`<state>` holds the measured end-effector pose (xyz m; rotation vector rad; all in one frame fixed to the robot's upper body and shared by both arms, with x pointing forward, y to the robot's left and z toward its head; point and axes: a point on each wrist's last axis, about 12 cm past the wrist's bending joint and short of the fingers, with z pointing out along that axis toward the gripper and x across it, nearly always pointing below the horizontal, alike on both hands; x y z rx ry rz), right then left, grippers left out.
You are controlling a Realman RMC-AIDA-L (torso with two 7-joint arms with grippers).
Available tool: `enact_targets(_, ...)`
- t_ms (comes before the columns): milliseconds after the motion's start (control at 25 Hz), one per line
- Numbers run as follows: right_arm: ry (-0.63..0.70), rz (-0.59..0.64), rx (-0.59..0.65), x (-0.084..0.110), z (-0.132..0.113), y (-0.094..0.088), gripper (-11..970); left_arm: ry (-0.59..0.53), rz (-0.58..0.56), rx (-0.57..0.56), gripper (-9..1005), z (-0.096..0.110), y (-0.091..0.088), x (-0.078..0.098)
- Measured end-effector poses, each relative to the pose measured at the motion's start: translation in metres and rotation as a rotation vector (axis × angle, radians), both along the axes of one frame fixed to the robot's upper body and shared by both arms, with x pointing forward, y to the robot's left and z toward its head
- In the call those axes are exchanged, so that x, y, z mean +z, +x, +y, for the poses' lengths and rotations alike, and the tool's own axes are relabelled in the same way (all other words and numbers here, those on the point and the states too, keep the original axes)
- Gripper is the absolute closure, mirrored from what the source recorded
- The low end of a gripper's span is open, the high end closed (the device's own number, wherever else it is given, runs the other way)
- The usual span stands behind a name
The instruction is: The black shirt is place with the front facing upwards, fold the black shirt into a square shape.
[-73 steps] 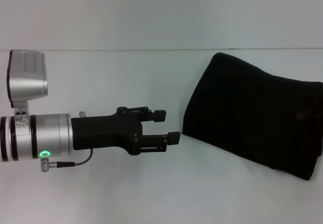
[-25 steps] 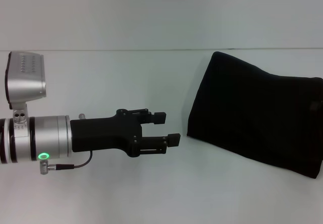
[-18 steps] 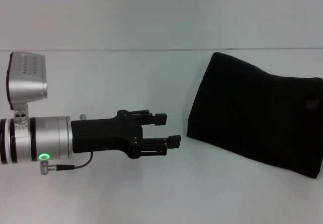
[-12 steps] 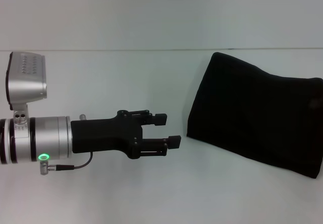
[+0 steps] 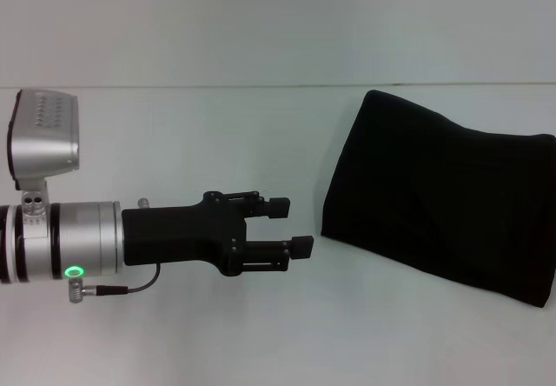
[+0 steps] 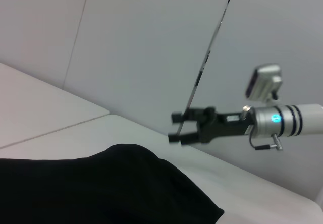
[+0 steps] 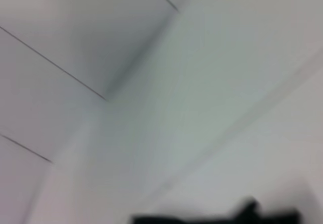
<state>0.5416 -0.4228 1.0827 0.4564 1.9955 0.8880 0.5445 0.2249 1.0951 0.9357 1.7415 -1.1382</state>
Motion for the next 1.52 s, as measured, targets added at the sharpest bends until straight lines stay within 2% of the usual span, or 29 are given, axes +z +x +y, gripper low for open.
enact_targets(120, -0.057, -0.189, 0.061, 0.008, 0.007, -0.005, 138, -0.001, 0.0, 0.0, 237, 0.0, 0.0, 0.0)
enact_targets(200, -0.164, -0.308, 0.182, 0.012, 0.022, -0.004, 77, -0.002, 0.001, 0.001, 237, 0.0, 0.0, 0.0)
enact_targets(280, -0.251, -0.357, 0.284, 0.01, 0.038, -0.001, 51, -0.003, 0.003, 0.001, 237, 0.0, 0.0, 0.0)
enact_targets(440, -0.382, -0.342, 0.418, -0.001, 0.061, 0.009, 59, -0.006, 0.018, 0.01, 236, -0.001, 0.001, 0.0)
enact_targets(720, -0.529, -0.22, 0.435, -0.023, 0.069, 0.016, 57, -0.009, 0.04, 0.025, 236, -0.001, 0.003, 0.0)
enact_targets(1000, -0.609, -0.124, 0.446, -0.037, 0.071, 0.018, 55, -0.005, 0.094, 0.068, 236, -0.005, 0.008, -0.006)
enact_targets(1120, -0.618, -0.119, 0.44, -0.039, 0.072, 0.018, 55, -0.007, 0.124, 0.075, 236, -0.008, 0.01, -0.007)
enact_targets(1360, -0.63, -0.141, 0.427, -0.034, 0.069, 0.018, 54, -0.036, 0.268, 0.092, 235, -0.017, 0.019, 0.001)
enact_targets(1520, -0.623, -0.256, 0.448, -0.021, 0.073, 0.013, 54, -0.046, 0.415, 0.152, 235, -0.026, 0.031, 0.002)
